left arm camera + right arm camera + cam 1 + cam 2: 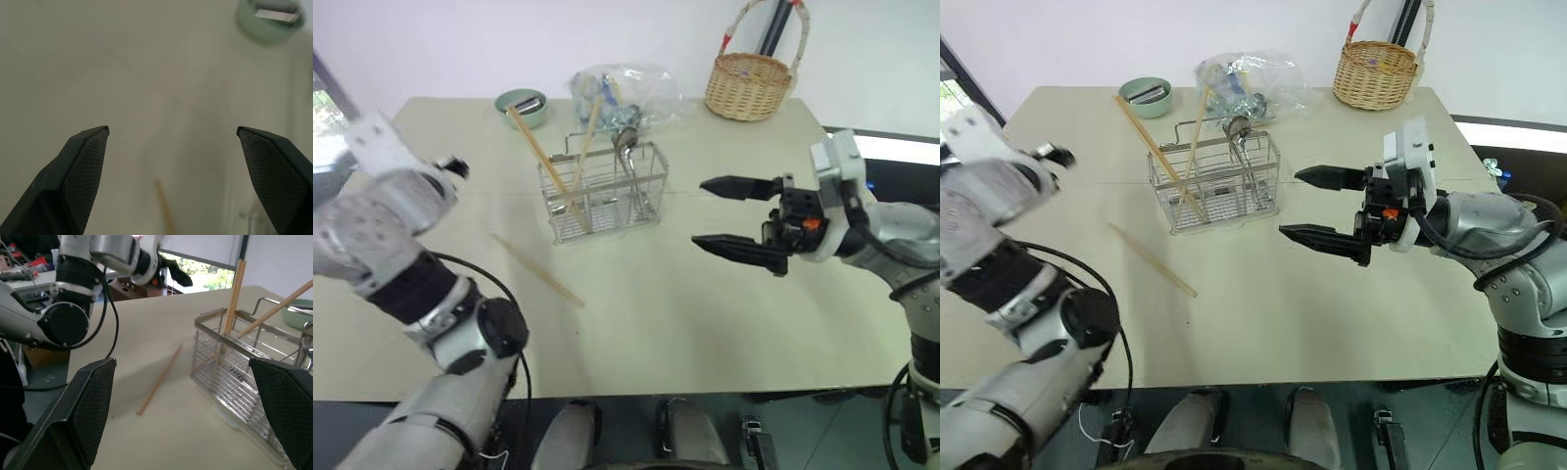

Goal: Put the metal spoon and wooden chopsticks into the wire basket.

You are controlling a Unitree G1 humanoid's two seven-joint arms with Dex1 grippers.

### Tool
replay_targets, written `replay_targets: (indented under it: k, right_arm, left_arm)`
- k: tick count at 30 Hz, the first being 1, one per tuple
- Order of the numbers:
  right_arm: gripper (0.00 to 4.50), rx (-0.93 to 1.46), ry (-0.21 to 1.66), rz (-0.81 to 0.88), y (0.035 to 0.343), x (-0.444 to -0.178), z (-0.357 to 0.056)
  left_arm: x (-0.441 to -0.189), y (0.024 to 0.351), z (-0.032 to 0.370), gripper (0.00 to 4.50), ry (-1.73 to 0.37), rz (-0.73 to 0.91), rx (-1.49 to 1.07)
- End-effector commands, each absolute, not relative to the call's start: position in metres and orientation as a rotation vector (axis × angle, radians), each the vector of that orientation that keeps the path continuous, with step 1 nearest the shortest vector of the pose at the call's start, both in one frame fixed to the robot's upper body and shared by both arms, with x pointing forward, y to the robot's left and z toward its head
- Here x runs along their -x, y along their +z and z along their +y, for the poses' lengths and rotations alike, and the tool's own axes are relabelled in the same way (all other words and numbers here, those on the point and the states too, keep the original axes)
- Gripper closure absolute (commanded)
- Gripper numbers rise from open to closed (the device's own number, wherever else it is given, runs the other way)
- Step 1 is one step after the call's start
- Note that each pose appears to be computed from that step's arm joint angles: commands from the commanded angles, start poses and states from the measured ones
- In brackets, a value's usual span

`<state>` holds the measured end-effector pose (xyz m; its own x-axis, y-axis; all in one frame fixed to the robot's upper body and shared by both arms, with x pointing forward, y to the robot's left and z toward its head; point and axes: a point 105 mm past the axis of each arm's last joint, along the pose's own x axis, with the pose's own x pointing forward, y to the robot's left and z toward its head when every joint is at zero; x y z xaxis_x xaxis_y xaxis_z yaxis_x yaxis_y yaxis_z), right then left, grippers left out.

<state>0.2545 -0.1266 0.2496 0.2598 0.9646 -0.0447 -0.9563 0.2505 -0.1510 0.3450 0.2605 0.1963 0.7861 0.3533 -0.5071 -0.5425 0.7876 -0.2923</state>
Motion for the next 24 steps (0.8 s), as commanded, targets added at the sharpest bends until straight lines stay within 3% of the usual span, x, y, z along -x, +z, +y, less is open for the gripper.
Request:
replay_targets:
  k: [1,6,14,24]
  right_arm:
    - [0.00,0.192,1.356,-0.071,0.254,-0.240,-0.124]
    - [0.00,0.169,1.339,-0.073,0.253,-0.238,-0.121]
    - [0.00,0.152,1.338,-0.025,0.240,-0.225,-0.117]
    - [0.00,0.147,1.320,0.017,0.222,-0.222,-0.117]
  left_arm:
    - [-0.346,0.184,0.261,0.09,0.527,0.519,0.447]
    - [-0.356,0.153,0.248,0.09,0.476,0.681,0.434]
    - [-0.368,0.129,0.220,0.09,0.380,0.831,0.399]
    - [-0.375,0.112,0.216,0.09,0.411,0.882,0.429]
